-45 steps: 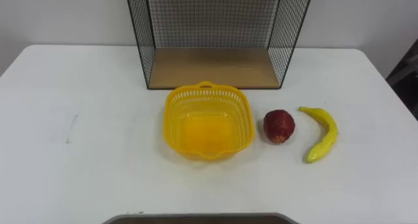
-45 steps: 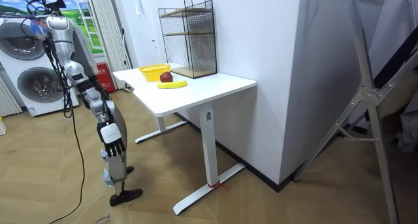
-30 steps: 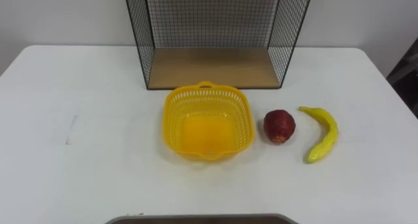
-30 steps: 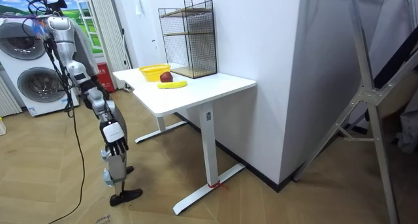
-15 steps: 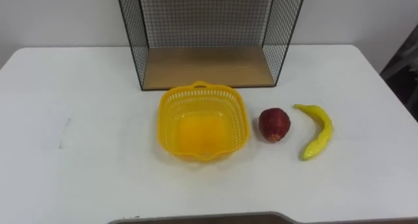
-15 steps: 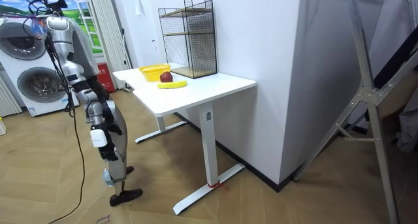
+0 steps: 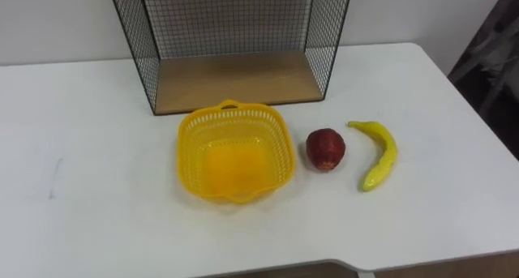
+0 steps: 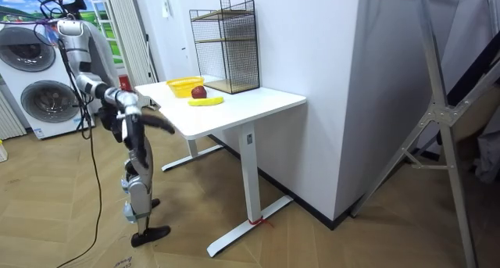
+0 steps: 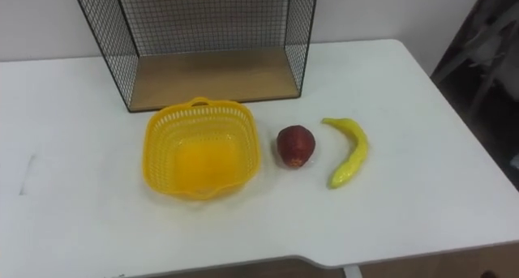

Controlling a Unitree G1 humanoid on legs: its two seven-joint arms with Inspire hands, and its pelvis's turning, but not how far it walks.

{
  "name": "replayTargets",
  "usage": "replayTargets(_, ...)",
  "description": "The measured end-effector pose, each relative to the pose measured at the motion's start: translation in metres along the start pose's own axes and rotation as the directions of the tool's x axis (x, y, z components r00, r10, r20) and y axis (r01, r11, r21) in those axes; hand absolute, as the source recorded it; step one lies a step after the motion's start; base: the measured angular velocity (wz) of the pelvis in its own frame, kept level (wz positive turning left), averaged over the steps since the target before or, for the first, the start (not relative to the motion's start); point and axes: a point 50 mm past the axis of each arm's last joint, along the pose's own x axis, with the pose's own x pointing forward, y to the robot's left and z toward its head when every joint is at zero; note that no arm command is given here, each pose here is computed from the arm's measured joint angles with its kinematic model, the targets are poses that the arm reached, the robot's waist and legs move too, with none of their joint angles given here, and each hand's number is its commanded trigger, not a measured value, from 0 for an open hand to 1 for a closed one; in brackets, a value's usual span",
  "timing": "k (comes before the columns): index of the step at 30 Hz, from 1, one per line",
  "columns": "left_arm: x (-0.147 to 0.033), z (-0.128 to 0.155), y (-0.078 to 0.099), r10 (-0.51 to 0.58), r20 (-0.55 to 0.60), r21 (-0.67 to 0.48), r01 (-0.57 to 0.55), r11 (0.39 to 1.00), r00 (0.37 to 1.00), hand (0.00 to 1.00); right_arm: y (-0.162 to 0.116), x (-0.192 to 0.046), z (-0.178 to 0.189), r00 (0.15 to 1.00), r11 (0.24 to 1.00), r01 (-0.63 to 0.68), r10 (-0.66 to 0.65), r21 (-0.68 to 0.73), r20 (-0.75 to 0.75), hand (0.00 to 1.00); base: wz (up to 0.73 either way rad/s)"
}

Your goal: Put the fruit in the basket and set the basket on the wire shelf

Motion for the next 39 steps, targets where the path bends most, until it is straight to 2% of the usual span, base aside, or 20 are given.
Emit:
replayTargets(3,0.000,0.004,0.000,0.002,0.028,-0.002,-0.001,1.000,1.000,0.00,0.011,-0.010,0.030,0.977,1.000,-0.025,0.025,0.001,0.211,0.00,-0.02)
replayTargets(5,0.000,0.006,-0.002,-0.007,0.046,0.014,0.007,1.000,0.999,0.00,0.019,-0.024,0.051,0.933,0.998,-0.065,0.061,-0.001,0.356,0.00,-0.06)
replayTargets(8,-0.001,0.006,-0.006,-0.025,0.050,0.039,0.023,0.999,0.998,0.00,0.032,-0.044,0.066,0.864,0.988,-0.151,0.145,-0.027,0.482,0.00,0.00)
replayTargets(11,-0.001,0.006,-0.008,-0.032,0.053,0.050,0.030,0.998,0.998,0.00,0.046,-0.060,0.068,0.803,0.963,-0.251,0.266,-0.103,0.534,0.00,-0.13)
replayTargets(15,-0.002,0.008,-0.013,-0.070,0.059,0.084,0.065,0.994,0.996,0.00,0.064,-0.078,0.060,0.731,0.884,-0.420,0.464,-0.205,0.501,0.00,-0.02)
replayTargets(18,-0.002,0.011,-0.016,-0.110,0.067,0.101,0.103,0.989,0.992,0.00,0.079,-0.094,0.048,0.632,0.763,-0.572,0.644,-0.302,0.431,0.00,0.03)
replayTargets(20,-0.002,0.014,-0.017,-0.128,0.075,0.108,0.120,0.987,0.989,0.00,0.088,-0.110,0.035,0.528,0.636,-0.676,0.770,-0.373,0.357,0.00,0.05)
replayTargets(21,-0.002,0.015,-0.018,-0.132,0.078,0.117,0.123,0.986,0.988,0.00,0.090,-0.114,0.032,0.497,0.599,-0.699,0.800,-0.391,0.336,0.00,0.06)
replayTargets(23,-0.002,0.020,-0.020,-0.147,0.093,0.132,0.135,0.982,0.985,0.00,0.096,-0.130,0.018,0.383,0.454,-0.772,0.891,-0.444,0.244,0.00,0.06)
replayTargets(26,-0.001,0.028,-0.019,-0.152,0.114,0.135,0.136,0.981,0.982,0.00,0.099,-0.141,0.007,0.284,0.325,-0.812,0.946,-0.484,0.157,0.00,0.10)
replayTargets(32,-0.001,0.035,-0.019,-0.149,0.131,0.134,0.131,0.982,0.980,0.00,0.101,-0.154,-0.007,0.159,0.166,-0.811,0.985,-0.561,0.062,0.00,0.02)
replayTargets(35,0.000,0.037,-0.018,-0.147,0.137,0.133,0.129,0.983,0.980,0.00,0.101,-0.157,-0.012,0.112,0.107,-0.789,0.993,-0.605,0.030,0.00,0.00)
replayTargets(39,0.000,0.038,-0.018,-0.147,0.141,0.132,0.128,0.983,0.979,0.00,0.101,-0.158,-0.014,0.091,0.074,-0.780,0.996,-0.621,0.005,0.00,0.00)
